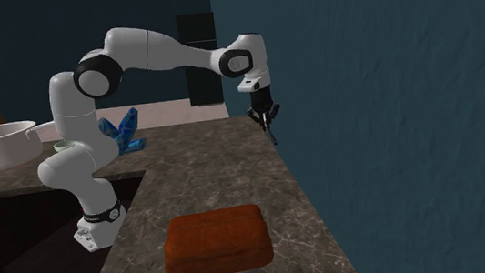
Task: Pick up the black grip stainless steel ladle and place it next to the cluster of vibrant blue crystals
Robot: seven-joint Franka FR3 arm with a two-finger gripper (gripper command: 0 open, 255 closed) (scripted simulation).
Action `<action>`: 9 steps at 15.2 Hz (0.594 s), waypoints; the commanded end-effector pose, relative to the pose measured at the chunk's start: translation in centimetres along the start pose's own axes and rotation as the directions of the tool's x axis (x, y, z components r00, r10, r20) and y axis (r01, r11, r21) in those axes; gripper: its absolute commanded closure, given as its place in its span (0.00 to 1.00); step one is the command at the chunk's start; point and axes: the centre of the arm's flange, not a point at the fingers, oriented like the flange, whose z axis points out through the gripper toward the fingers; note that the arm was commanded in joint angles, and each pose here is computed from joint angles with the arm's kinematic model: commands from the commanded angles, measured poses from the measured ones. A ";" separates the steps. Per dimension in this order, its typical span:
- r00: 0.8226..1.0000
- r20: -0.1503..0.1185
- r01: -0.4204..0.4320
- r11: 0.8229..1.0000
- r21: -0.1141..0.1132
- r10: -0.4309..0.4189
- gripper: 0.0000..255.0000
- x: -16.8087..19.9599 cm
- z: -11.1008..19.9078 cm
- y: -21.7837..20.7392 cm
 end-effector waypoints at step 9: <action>1.000 0.000 0.000 1.000 0.000 0.000 1.00 -0.1 -5.3 -0.6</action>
